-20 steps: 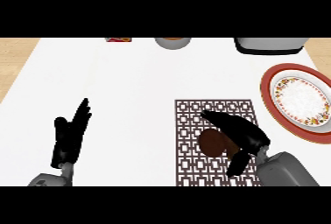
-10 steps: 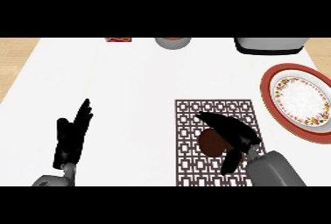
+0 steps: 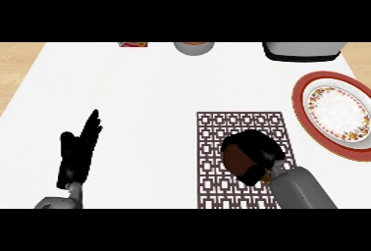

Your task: Pick the cupcake from the placemat and place it in the plate

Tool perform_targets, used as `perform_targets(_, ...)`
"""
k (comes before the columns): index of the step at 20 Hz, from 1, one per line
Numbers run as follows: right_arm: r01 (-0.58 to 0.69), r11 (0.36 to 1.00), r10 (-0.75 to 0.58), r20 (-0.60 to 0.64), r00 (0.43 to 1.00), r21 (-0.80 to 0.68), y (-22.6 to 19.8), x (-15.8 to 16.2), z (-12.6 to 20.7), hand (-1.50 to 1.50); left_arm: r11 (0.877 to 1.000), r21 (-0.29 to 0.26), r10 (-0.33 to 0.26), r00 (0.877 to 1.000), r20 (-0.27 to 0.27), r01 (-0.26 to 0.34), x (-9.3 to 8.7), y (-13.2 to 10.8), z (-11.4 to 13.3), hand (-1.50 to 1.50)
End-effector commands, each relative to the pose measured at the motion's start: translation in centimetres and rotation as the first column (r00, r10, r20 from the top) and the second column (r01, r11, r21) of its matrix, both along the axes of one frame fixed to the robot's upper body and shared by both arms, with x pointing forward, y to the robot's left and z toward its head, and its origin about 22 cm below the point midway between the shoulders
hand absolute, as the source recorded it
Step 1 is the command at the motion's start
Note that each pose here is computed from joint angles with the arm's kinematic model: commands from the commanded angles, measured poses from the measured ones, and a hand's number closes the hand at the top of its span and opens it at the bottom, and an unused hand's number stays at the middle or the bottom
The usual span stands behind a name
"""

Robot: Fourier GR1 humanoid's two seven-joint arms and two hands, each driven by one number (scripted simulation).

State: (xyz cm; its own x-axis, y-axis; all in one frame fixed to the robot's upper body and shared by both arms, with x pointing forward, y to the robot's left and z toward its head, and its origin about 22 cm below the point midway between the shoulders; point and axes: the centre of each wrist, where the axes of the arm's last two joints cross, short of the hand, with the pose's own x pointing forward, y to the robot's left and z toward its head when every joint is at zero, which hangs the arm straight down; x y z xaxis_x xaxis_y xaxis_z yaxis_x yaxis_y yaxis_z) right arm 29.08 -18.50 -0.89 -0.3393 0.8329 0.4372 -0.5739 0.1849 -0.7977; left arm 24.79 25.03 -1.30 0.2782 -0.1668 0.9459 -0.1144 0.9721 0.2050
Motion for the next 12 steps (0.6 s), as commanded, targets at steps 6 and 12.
perform_targets(6,0.039,0.999,-0.039,0.155,0.987,0.002,0.2,0.3,0.7,1.50,1.000,-0.004,0.007,1.000,-0.004,-0.007,1.8,0.3,1.6,0.00)
perform_targets(12,0.294,0.955,-0.289,0.351,0.890,0.042,-3.4,2.3,1.1,1.50,1.000,0.008,-0.002,1.000,-0.003,0.002,-0.4,0.5,0.0,0.00)
